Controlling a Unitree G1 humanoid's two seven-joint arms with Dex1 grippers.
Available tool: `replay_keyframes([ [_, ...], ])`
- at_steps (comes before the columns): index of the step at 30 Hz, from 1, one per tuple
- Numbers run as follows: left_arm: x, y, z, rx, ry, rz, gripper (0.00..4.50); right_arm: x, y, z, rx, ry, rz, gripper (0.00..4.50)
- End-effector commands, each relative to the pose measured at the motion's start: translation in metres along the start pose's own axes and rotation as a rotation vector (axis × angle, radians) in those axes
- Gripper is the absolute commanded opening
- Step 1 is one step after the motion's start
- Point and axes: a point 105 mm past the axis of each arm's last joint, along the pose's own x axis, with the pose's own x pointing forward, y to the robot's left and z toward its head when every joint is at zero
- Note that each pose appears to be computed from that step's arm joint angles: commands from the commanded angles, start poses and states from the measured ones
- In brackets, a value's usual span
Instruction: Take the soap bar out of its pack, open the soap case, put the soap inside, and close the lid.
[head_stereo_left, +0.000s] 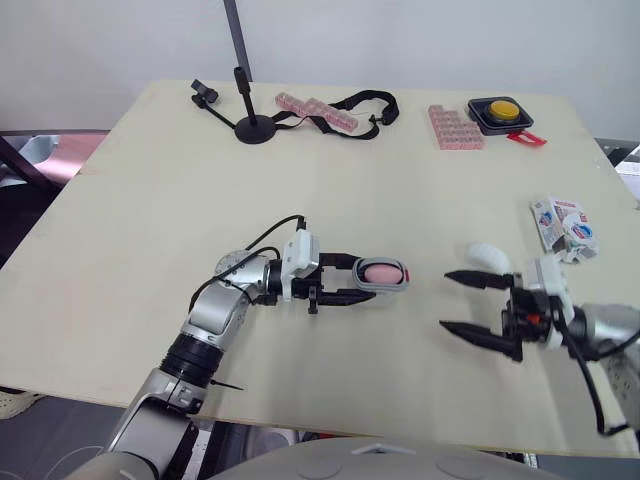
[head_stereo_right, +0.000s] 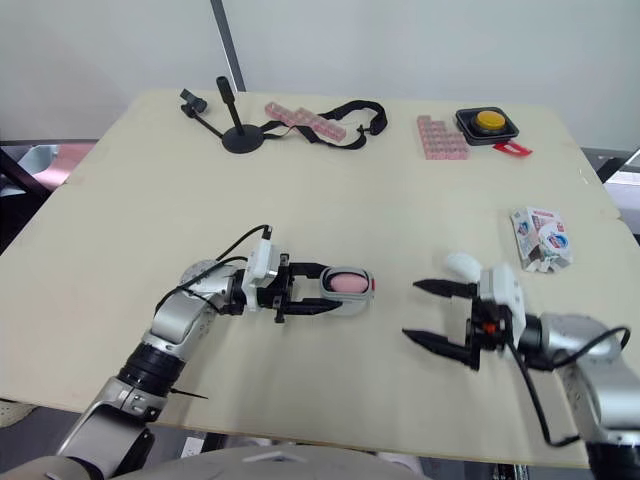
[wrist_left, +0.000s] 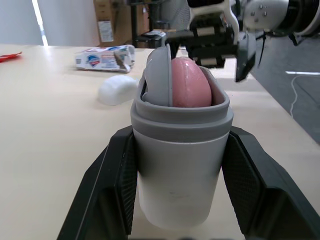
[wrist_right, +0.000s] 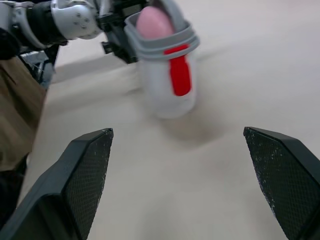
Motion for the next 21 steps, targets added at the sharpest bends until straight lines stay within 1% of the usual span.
replay_keyframes([
  [1,-0.003,-0.002,0.012,0.052,-0.042,-0.015,1.91,0.001,0.005,0.001,-0.084,0.0,0.015,4.46],
  [5,-0.006,-0.008,0.004,0.059,-0.014,-0.053,1.91,0.004,0.01,-0.002,-0.094,-0.019,0.002,4.46],
  [7,-0.006,-0.008,0.002,0.049,-0.018,-0.048,1.91,-0.004,0.007,-0.003,-0.105,-0.016,-0.051,4.46],
  [9,-0.004,-0.01,0.004,0.053,-0.026,-0.055,1.91,-0.022,0.0,-0.006,-0.093,0.004,-0.128,4.46],
  [16,-0.004,-0.007,0.001,0.076,-0.016,-0.03,1.91,-0.112,-0.02,-0.024,-0.03,0.139,-0.442,4.46],
  [19,-0.005,-0.007,0.001,0.078,-0.014,-0.019,1.91,-0.138,-0.023,-0.031,0.009,0.171,-0.538,4.46],
  [21,-0.005,-0.006,0.001,0.081,-0.013,-0.013,1.91,-0.148,-0.023,-0.036,0.029,0.188,-0.574,4.46],
])
